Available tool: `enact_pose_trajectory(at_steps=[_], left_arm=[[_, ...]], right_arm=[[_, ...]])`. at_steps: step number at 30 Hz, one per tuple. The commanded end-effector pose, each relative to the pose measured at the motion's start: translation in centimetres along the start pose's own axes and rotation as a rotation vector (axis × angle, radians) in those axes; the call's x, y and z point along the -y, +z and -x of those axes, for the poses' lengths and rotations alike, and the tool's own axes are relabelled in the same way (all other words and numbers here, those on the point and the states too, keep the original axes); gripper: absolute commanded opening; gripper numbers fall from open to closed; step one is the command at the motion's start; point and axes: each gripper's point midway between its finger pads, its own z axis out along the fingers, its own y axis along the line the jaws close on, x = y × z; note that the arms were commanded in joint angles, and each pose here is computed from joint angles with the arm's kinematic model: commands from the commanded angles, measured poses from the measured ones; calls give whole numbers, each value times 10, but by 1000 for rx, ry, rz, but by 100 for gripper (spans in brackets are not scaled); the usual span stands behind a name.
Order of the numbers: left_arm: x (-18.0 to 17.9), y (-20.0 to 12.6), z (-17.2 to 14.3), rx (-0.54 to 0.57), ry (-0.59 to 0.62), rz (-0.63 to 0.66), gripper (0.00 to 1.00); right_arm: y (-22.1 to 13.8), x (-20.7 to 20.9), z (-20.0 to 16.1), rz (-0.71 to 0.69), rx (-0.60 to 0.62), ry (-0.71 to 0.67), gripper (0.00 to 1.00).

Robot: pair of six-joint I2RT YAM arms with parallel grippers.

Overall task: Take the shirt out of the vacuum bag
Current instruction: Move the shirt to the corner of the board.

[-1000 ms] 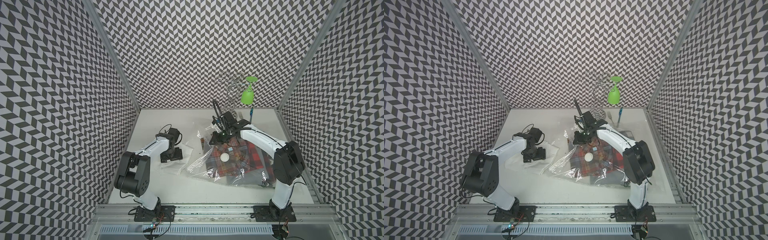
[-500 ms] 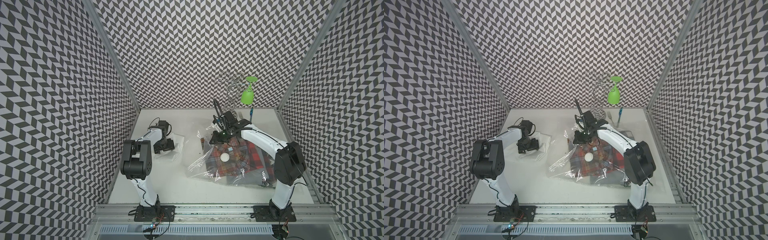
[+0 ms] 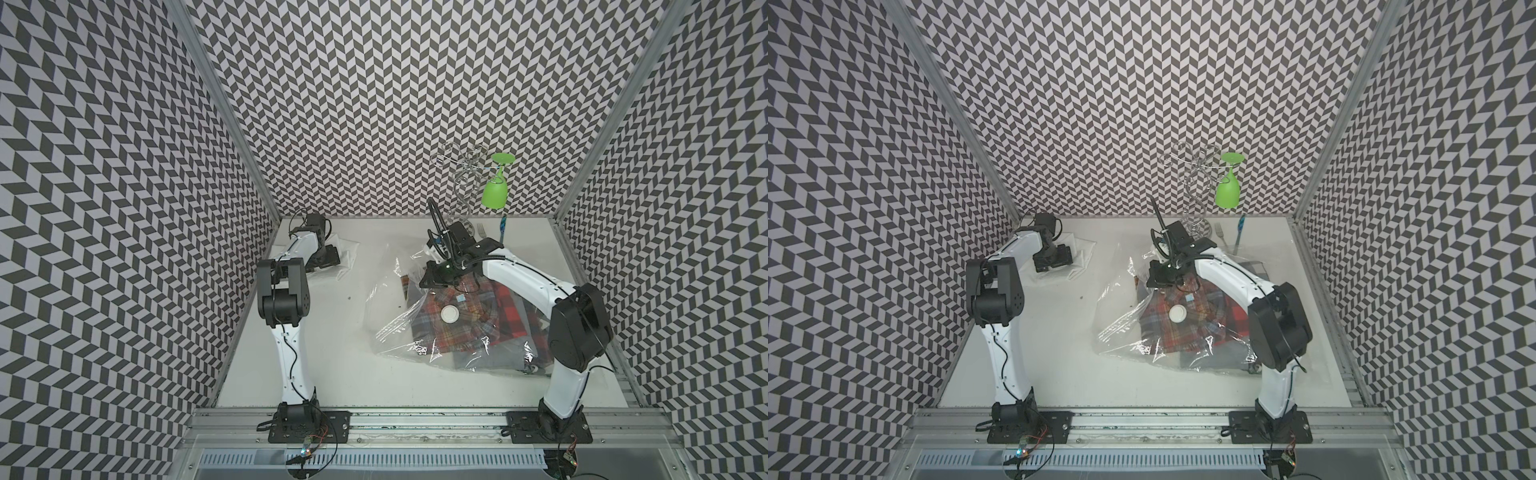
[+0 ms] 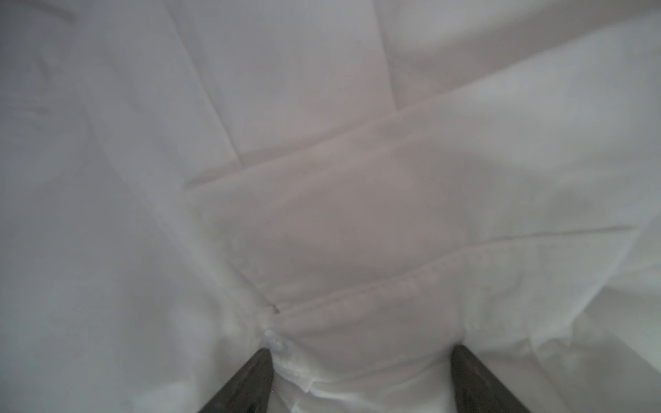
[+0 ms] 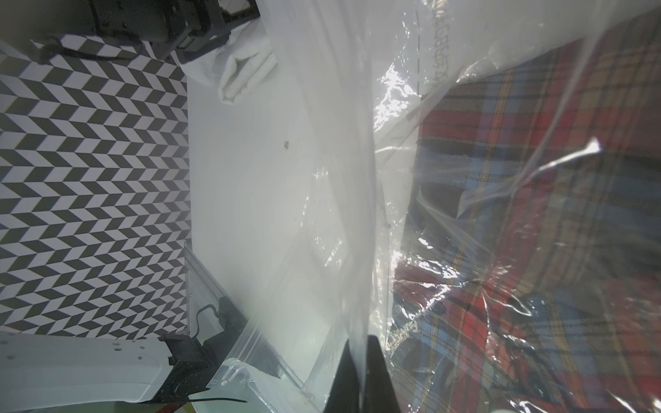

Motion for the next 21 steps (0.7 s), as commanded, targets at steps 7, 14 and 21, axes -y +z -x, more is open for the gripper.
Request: enact_pose_trajectory(at_steps=[7, 14, 21], left_arm=[[42, 59, -33, -157, -14, -99, 80], [60, 57, -21, -152, -93, -182, 80], [72, -22, 13, -22, -122, -252, 83]], right_arm=[[-13, -9, 16, 7, 67, -7, 0], [-14, -8, 15, 4, 69, -11, 0], [-24, -21, 19, 34, 96, -40, 0]])
